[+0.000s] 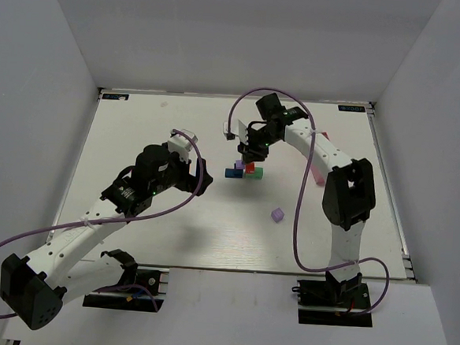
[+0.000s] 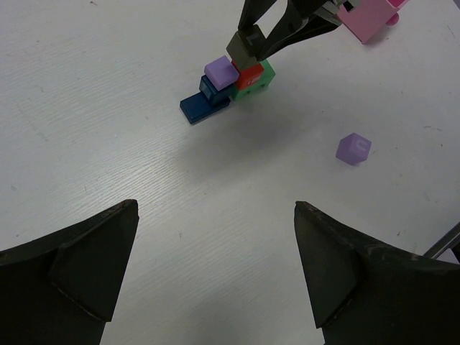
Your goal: Build the wood block tower
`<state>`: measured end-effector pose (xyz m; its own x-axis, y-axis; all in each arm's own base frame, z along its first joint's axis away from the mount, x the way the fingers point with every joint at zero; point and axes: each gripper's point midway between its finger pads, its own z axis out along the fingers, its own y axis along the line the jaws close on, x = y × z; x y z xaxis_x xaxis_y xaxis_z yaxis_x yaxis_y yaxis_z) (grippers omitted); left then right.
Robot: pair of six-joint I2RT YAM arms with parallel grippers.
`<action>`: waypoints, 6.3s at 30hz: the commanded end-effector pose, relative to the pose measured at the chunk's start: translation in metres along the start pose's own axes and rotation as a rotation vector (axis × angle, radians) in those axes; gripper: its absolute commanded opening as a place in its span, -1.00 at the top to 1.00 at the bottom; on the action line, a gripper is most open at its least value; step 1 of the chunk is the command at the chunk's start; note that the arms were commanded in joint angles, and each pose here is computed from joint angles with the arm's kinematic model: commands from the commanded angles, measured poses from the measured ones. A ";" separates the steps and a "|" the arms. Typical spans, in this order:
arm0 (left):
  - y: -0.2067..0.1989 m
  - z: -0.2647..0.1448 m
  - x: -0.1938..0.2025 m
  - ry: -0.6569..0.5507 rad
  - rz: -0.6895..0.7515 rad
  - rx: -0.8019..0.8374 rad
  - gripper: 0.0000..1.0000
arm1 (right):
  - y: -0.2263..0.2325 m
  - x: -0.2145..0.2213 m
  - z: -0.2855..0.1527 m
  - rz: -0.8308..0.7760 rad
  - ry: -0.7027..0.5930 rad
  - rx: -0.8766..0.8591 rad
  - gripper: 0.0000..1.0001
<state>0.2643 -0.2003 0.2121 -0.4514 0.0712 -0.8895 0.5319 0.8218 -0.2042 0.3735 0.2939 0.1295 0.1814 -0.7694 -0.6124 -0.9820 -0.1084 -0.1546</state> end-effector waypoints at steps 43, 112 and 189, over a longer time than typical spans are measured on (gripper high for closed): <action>-0.003 -0.007 -0.008 -0.036 0.010 0.020 -1.00 | -0.002 0.004 0.018 -0.012 0.063 -0.005 0.73; -0.001 -0.011 -0.013 -0.058 0.011 0.005 -1.00 | 0.031 -0.015 -0.059 -0.031 -0.009 0.235 -0.81; 0.012 -0.015 0.011 0.017 0.078 -0.041 -1.00 | 0.155 0.121 -0.011 -0.316 0.106 -0.162 -0.23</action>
<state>0.2554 -0.1820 0.1975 -0.4489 0.1543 -0.8802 0.5269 0.8412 -0.1212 0.2318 0.1722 0.0331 0.4767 -0.7449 -0.4668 -0.8747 -0.4551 -0.1670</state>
